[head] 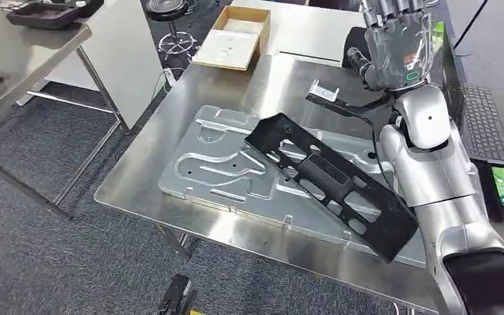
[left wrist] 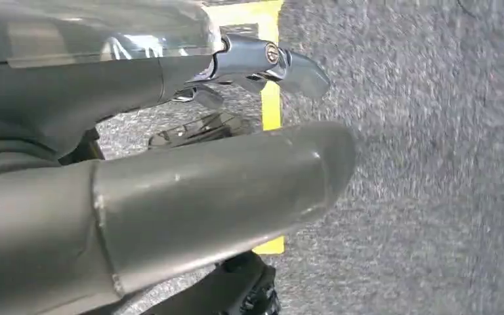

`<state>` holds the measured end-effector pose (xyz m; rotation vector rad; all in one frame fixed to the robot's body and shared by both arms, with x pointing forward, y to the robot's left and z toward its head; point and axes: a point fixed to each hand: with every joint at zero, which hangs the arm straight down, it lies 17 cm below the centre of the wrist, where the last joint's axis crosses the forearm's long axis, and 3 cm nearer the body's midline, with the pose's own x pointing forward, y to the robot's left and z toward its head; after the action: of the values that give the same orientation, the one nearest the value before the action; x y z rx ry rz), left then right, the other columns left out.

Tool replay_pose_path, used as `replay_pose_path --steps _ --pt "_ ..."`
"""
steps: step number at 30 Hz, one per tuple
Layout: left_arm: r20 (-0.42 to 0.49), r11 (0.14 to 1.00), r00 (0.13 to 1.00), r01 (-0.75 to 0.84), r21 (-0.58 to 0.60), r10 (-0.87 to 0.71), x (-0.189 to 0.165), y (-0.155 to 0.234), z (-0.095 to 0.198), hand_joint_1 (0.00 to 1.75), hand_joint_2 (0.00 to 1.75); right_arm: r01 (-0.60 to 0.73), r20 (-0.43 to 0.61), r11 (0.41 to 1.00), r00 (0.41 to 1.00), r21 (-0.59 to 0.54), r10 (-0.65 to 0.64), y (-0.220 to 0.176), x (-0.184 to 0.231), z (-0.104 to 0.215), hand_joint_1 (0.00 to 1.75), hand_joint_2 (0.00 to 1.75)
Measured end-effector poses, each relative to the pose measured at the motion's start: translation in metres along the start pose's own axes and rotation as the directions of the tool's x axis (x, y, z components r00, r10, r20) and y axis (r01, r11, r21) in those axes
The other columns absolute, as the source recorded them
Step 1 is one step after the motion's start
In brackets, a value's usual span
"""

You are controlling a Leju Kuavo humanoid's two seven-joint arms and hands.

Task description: Take the parts from the cabinet and place them on the table.

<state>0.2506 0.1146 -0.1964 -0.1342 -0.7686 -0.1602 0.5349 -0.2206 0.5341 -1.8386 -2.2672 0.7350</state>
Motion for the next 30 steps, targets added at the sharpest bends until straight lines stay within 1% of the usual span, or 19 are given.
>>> replay_pose_path --steps 9,14,19,24,30 --pt "0.004 1.0 1.0 0.0 -0.001 0.0 0.004 -0.001 -0.001 0.0 0.0 -0.005 0.016 1.0 1.0 -0.007 0.005 -0.004 0.004 -0.012 0.0 1.75" --pt "-0.01 1.0 1.0 0.005 -0.008 -0.005 -0.001 -0.003 0.0 0.0 0.0 -0.011 0.021 1.0 1.0 0.022 0.011 0.007 0.006 -0.003 0.0 1.75" --pt "-0.014 1.0 1.0 0.011 -0.013 -0.012 -0.002 -0.004 0.0 0.0 0.0 -0.016 0.02 1.0 1.0 0.02 0.016 0.007 0.005 -0.004 0.0 1.75" --pt "-0.025 1.0 1.0 0.013 -0.012 -0.013 -0.01 -0.003 0.003 0.0 0.0 -0.015 0.016 1.0 1.0 0.01 0.015 0.004 0.005 -0.005 0.0 1.75" --pt "-0.017 1.0 1.0 0.009 0.011 -0.009 -0.009 0.007 0.002 0.0 0.0 -0.011 0.022 1.0 1.0 0.012 0.011 0.006 0.008 -0.003 0.0 1.75"
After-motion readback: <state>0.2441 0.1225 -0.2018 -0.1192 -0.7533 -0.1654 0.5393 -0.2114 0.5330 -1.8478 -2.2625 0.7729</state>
